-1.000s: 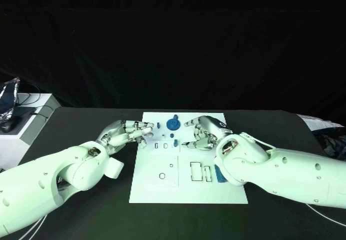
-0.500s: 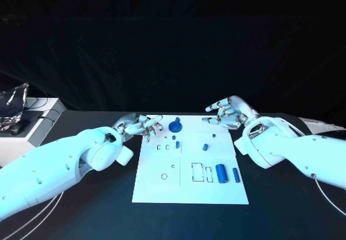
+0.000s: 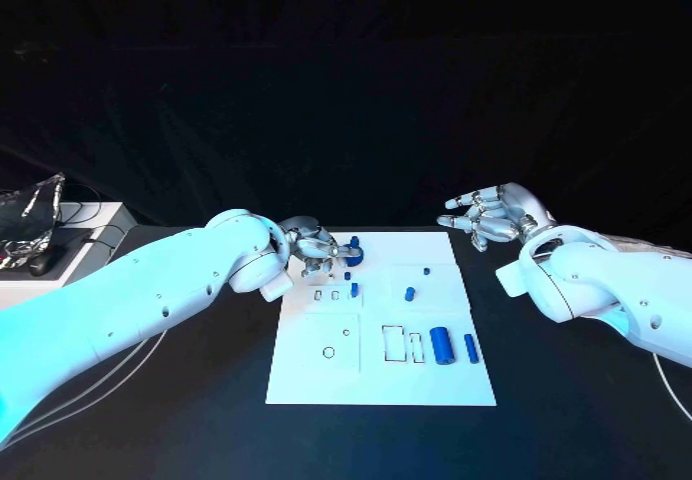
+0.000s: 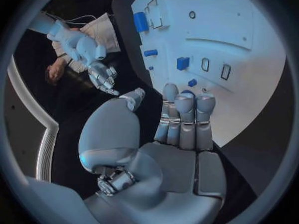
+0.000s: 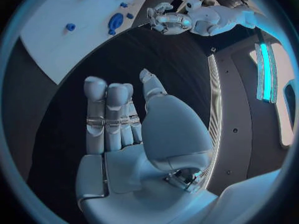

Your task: Assemble the parts on the task board

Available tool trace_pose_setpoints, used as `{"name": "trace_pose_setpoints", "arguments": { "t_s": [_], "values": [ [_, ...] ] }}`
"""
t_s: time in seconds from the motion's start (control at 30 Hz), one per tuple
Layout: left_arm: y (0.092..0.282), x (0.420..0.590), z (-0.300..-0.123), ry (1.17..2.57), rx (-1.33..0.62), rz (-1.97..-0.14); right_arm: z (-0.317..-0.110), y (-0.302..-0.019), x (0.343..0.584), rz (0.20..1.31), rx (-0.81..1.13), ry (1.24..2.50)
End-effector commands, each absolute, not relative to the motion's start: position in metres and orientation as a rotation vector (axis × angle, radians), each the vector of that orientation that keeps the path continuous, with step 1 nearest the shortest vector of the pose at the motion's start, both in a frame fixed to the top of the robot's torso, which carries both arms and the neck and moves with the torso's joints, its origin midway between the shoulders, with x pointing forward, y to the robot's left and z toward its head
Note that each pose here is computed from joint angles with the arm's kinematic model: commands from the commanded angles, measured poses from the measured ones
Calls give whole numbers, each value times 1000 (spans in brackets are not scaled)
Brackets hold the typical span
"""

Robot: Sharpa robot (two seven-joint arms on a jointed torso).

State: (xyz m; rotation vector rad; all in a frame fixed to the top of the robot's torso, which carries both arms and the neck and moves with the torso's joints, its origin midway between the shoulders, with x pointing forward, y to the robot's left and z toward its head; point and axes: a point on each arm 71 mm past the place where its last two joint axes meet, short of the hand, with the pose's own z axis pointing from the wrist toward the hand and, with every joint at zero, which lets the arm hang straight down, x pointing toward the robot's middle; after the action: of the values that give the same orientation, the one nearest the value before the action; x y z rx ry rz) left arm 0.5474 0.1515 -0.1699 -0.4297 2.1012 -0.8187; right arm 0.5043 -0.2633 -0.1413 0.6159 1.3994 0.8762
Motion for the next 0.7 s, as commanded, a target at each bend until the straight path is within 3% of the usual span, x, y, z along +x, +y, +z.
{"name": "trace_pose_setpoints", "arguments": {
  "t_s": [0.03,0.43,0.7],
  "values": [
    [148,548,-177,2231,-339,-600,-139,-266,507,945,646,1360],
    [131,557,-177,2273,-253,-431,-137,-275,511,932,682,1293],
    [124,558,-178,2290,-225,-413,-135,-275,512,902,663,1251]
  ]
}}
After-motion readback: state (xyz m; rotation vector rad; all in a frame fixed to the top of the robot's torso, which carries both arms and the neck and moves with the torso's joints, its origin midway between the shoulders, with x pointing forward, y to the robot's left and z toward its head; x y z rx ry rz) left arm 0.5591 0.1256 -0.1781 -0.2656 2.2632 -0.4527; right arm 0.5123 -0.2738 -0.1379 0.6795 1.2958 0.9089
